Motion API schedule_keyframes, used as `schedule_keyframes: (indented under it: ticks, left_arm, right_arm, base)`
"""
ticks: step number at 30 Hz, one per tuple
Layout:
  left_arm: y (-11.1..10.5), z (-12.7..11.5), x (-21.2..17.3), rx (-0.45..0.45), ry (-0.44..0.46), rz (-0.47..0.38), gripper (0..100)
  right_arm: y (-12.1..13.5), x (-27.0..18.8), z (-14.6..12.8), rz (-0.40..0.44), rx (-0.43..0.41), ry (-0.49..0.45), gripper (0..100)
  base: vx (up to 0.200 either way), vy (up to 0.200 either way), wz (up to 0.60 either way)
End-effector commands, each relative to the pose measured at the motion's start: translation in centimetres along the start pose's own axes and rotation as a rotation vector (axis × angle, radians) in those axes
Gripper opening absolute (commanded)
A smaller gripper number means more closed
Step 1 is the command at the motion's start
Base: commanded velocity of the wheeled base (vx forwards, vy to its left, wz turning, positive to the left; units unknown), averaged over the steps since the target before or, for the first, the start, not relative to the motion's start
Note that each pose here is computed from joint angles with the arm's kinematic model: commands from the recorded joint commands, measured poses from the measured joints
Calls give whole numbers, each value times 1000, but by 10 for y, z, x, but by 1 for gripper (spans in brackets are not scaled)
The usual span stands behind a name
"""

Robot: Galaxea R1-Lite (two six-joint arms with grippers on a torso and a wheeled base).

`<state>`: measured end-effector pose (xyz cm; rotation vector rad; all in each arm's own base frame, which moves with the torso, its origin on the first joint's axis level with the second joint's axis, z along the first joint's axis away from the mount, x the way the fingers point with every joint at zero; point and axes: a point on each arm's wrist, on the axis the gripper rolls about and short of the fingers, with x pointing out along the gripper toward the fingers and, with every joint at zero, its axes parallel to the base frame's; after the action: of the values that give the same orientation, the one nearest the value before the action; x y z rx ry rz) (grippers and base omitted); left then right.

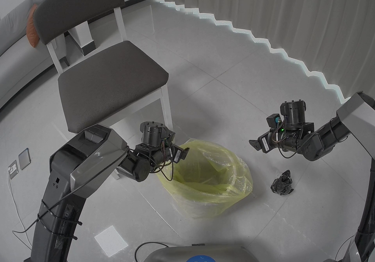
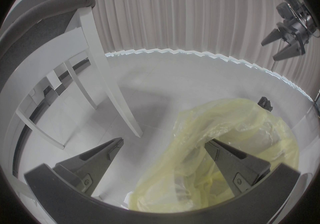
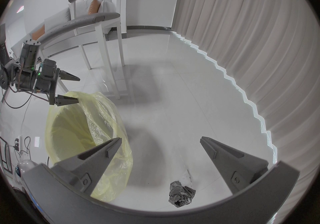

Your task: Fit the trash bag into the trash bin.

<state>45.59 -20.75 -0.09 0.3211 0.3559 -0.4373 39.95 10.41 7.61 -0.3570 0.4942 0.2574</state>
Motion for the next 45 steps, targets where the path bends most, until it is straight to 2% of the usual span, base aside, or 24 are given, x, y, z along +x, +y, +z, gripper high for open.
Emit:
schedule_keyframes:
  ticks: [1, 5, 9, 20, 24, 45]
  left_arm:
    - [10, 3, 11, -33, -26, 23, 100]
    - [13, 15, 12, -102, -31, 23, 100]
    - [17, 22, 14, -119, -50, 29, 100]
    - [27, 6, 30, -134, -18, 46, 100]
    - [26, 5, 35, -166, 0, 41, 100]
    - [21, -2, 49, -196, 50, 17, 100]
  right_arm:
    - [1, 1, -3, 7, 2, 7, 100]
    - [2, 1, -5, 8, 4, 12, 100]
    - [2, 2, -7, 13, 4, 21, 100]
    - [3, 3, -15, 16, 3, 28, 100]
    - [4, 4, -17, 17, 2, 31, 100]
    - [14, 12, -37, 36, -11, 60, 100]
  base:
    - [0, 0, 0]
    - [0, 0, 0]
    - [0, 0, 0]
    - [0, 0, 0]
    - [0, 0, 0]
    - [0, 0, 0]
